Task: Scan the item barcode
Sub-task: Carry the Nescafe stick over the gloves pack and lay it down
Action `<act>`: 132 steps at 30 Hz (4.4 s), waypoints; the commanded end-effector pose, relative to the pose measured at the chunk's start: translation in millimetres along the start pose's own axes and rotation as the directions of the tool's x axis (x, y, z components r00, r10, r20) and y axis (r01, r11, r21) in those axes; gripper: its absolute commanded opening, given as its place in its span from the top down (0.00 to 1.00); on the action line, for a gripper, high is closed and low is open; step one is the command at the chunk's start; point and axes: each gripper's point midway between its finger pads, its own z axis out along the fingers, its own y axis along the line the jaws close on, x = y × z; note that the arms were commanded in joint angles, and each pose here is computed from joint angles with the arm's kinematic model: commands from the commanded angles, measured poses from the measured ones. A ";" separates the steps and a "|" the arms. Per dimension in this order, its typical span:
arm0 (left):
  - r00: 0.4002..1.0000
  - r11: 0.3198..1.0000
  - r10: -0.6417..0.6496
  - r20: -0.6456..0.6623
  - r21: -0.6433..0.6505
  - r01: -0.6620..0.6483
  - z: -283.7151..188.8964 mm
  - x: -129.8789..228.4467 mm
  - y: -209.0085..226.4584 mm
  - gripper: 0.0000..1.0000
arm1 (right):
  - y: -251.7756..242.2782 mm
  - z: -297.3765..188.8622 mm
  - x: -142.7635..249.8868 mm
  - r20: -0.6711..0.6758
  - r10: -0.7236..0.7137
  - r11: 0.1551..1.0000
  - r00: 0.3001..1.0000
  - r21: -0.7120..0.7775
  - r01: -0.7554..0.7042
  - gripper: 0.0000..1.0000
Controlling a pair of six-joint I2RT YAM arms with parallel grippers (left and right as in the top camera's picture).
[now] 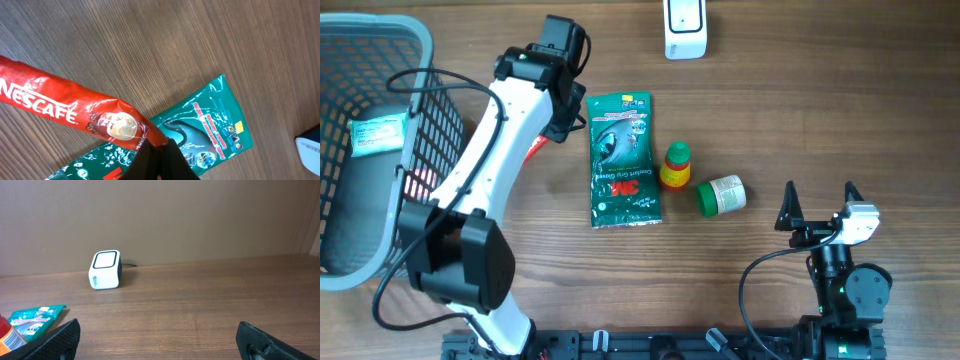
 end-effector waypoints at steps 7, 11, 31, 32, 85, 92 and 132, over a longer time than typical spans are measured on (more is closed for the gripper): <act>0.997 1.000 -0.023 0.073 0.002 0.023 -0.8 -12.3 -2.5 0.96 | -2.7 -0.2 -0.6 0.006 -0.008 1.000 1.000 0.015 0.008 0.00; 0.996 1.000 -0.025 0.088 0.010 0.025 -1.0 -15.0 -4.5 0.96 | -2.7 -0.2 -0.6 0.006 -0.008 1.000 1.000 0.015 0.008 0.00; 0.993 0.999 -0.016 0.114 -0.028 0.019 26.3 -16.0 -7.9 0.96 | -2.7 -0.2 -0.6 0.006 -0.008 1.000 1.000 0.015 0.008 0.00; 0.994 0.999 -0.020 0.110 -0.031 0.023 27.4 -15.0 -7.6 0.96 | -2.8 -0.2 -0.5 0.005 -0.008 1.000 1.000 0.015 0.007 0.00; 1.000 0.995 0.005 0.026 -0.102 -0.002 78.9 27.8 -9.7 0.93 | -2.7 -0.2 -0.6 0.006 -0.007 1.000 1.000 0.015 0.007 0.00; 1.000 0.996 0.002 0.027 -0.091 0.000 79.3 27.5 -12.6 0.92 | -2.7 -0.2 -0.6 0.006 -0.007 1.000 1.000 0.015 0.007 0.00; 0.984 0.990 -0.049 0.170 0.141 0.025 -24.6 -15.9 -30.6 0.00 | -2.8 -0.2 -0.5 0.005 -0.008 1.000 1.000 0.015 0.007 0.00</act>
